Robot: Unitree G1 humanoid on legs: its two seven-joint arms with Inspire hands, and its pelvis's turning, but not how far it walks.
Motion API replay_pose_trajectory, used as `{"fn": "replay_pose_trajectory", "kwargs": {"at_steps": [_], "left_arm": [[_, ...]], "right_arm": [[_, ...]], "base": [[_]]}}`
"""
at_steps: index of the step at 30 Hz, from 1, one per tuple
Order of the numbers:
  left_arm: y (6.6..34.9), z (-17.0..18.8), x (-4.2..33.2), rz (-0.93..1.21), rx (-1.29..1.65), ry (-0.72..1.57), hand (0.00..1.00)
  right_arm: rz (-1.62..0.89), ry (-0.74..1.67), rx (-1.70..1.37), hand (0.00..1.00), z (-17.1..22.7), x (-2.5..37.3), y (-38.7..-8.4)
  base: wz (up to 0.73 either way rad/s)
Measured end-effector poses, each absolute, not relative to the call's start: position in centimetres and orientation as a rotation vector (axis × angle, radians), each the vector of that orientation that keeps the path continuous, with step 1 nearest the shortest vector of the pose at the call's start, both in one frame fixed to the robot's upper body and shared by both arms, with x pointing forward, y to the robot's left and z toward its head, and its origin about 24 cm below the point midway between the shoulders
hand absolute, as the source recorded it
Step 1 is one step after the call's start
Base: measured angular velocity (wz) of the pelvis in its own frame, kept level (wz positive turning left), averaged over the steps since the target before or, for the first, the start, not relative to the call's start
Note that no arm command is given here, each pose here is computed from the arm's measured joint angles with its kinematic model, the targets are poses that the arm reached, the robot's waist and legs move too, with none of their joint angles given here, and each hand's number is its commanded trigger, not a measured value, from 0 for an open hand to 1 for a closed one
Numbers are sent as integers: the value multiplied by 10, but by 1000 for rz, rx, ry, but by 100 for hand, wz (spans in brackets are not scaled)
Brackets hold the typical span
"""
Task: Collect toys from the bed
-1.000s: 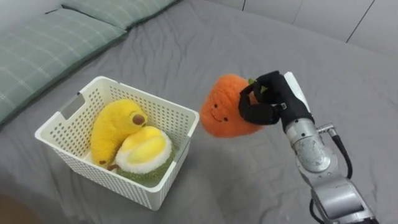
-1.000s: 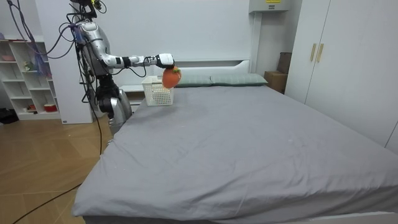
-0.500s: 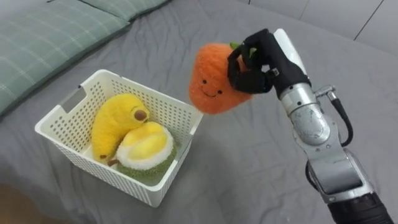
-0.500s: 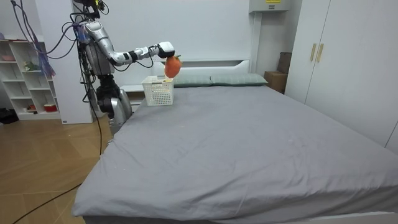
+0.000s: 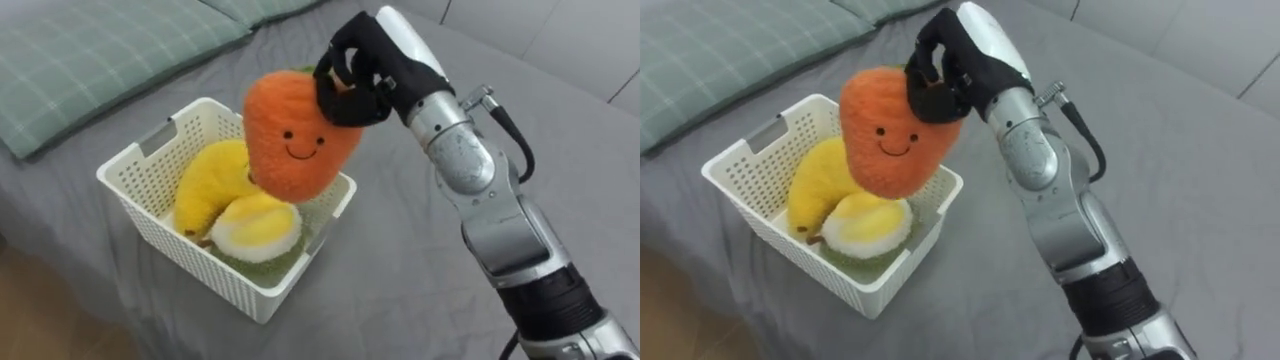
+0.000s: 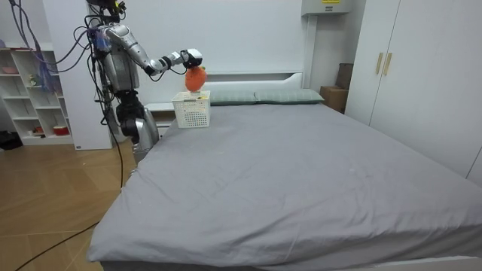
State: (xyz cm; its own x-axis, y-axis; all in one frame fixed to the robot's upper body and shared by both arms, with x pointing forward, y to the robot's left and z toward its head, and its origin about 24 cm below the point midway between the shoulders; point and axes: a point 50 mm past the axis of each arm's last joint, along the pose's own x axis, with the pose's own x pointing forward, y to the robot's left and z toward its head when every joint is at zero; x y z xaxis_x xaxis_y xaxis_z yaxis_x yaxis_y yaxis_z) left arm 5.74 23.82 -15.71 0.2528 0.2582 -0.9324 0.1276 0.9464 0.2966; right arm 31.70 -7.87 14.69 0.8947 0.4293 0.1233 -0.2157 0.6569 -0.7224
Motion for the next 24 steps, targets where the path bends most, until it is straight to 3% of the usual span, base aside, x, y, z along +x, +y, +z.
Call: {"fn": "replay_pose_trajectory", "kwargs": {"at_steps": [5,6,7,24], "left_arm": [[242,-154,66,104,349,1298,0],[243,-154,68,107,351,1296,0],[243,-154,68,108,352,1296,0],[246,-154,69,112,365,1329,0]], "right_arm": [[428,-275,-811,100,144,319,-62],[439,-257,-818,59,141,320,-60],[448,-247,-823,0,139,320,-59],[460,-51,-876,0,102,336,-66]], "base": [[15],[7],[9],[14]]}}
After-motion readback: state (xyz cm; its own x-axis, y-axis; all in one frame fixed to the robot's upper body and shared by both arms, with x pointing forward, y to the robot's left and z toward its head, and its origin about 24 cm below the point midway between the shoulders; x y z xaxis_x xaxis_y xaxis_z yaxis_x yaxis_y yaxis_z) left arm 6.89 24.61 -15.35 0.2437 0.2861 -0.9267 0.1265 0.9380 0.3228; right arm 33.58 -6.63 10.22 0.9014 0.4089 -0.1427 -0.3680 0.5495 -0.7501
